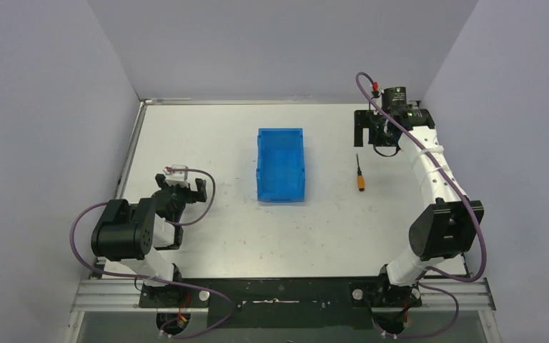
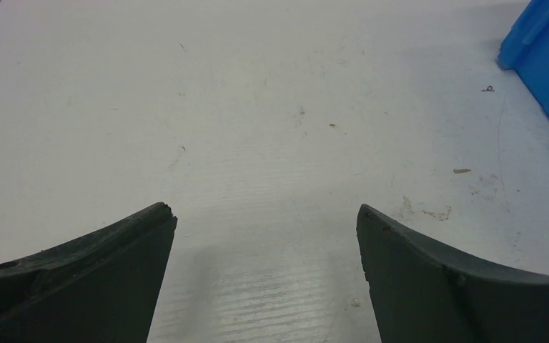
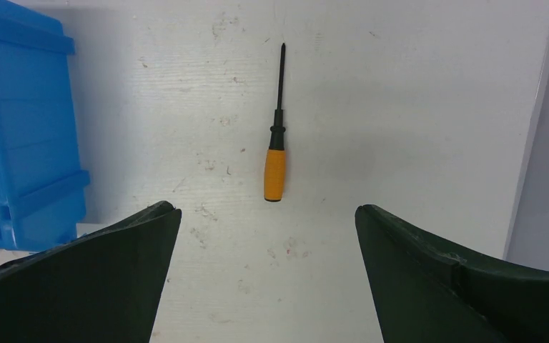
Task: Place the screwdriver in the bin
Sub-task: Pick up the screwdriver from the center of the board.
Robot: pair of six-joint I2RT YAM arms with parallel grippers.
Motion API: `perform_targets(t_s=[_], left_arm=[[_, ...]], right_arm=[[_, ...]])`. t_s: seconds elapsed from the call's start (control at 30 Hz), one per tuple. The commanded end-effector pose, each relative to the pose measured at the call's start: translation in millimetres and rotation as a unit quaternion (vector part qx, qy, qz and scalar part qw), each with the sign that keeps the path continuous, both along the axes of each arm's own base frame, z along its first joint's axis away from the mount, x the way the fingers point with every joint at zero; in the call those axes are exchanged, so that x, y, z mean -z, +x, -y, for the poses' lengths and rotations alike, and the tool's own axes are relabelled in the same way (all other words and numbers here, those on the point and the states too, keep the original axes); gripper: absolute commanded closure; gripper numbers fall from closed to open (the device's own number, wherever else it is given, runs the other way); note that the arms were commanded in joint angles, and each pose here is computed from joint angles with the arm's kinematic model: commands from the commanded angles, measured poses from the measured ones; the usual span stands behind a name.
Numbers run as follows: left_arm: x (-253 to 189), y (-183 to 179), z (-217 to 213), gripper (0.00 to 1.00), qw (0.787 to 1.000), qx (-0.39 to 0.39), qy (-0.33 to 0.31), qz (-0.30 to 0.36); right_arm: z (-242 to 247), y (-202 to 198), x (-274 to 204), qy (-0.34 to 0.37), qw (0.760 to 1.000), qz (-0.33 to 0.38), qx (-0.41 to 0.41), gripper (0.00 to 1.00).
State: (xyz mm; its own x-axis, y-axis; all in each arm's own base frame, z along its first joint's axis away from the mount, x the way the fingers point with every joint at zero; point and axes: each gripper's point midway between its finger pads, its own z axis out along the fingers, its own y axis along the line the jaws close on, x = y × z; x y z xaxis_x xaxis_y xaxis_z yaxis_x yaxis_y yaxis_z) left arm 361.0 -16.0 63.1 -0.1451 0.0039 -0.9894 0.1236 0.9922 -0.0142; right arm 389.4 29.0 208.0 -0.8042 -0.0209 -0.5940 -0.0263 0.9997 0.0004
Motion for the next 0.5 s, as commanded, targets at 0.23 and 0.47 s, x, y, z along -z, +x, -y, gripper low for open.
perform_targets(t_s=[0.23, 0.47], left_arm=[[-18.7, 6.4, -2.1, 0.03, 0.999, -0.004, 0.0, 0.034], [-18.5, 6.3, -2.3, 0.03, 0.999, -0.005, 0.0, 0.033]], right_arm=[[4.4, 7.7, -31.1, -0.006, 0.999, 0.053, 0.01, 0.0], [2.9, 7.4, -22.6, -0.001, 0.999, 0.048, 0.012, 0.0]])
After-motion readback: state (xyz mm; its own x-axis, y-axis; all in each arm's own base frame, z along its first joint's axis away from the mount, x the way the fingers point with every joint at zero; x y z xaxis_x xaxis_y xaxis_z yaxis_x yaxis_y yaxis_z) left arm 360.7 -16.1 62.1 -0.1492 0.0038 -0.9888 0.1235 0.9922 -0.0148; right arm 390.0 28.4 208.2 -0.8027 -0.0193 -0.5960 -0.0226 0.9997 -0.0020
